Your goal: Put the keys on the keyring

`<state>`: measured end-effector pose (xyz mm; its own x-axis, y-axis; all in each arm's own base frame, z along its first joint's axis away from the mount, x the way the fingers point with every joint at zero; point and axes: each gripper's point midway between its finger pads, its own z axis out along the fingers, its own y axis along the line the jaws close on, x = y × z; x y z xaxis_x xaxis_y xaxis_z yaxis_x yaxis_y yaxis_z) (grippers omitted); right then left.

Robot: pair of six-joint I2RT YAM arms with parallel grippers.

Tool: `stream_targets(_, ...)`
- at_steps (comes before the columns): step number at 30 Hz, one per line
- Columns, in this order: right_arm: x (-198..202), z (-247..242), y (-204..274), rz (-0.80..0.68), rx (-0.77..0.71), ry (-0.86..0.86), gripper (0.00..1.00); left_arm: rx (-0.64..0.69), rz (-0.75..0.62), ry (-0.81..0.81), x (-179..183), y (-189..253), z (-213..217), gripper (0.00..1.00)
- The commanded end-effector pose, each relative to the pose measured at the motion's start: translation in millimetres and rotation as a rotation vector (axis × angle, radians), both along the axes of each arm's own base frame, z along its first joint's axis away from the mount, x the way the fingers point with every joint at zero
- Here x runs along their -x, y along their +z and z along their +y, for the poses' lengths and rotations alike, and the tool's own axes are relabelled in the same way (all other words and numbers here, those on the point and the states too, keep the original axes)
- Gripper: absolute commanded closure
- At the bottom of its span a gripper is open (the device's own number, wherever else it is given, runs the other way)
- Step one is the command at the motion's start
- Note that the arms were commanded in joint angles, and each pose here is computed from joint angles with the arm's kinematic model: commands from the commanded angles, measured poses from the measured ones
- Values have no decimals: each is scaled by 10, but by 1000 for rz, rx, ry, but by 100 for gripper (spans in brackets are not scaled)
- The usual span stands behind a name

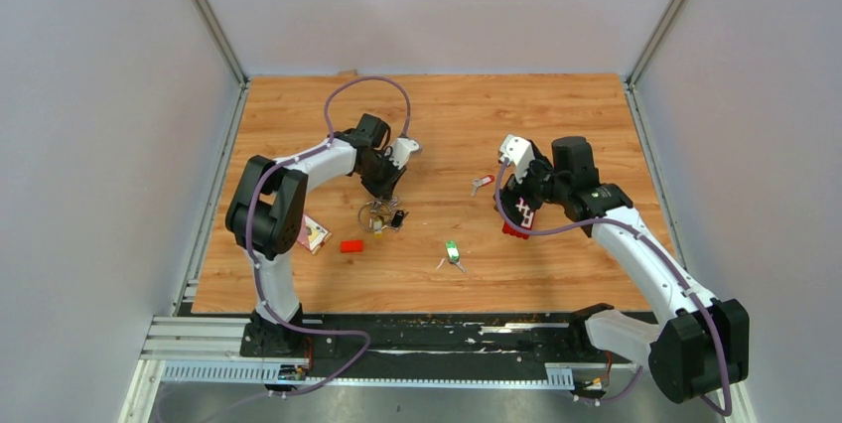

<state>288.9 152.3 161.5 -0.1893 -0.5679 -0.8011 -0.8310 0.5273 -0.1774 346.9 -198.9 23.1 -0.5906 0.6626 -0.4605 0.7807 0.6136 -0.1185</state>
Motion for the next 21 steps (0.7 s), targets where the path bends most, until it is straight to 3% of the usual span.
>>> stream_targets(1, -53, 25, 105, -39, 3, 13, 0, 29, 5, 3, -48, 45, -71, 78)
stream_targets(6, -55, 25, 99, -39, 5, 13, 0, 38, 32, -5, -2, -20, -92, 80)
stream_targets(17, -58, 26, 88, -38, 9, 13, 0, 61, 18, -19, 24, 47, -111, 99)
stream_targets(21, -54, 29, 90, -36, 7, 13, 0, 75, -6, -34, 20, 144, -126, 100)
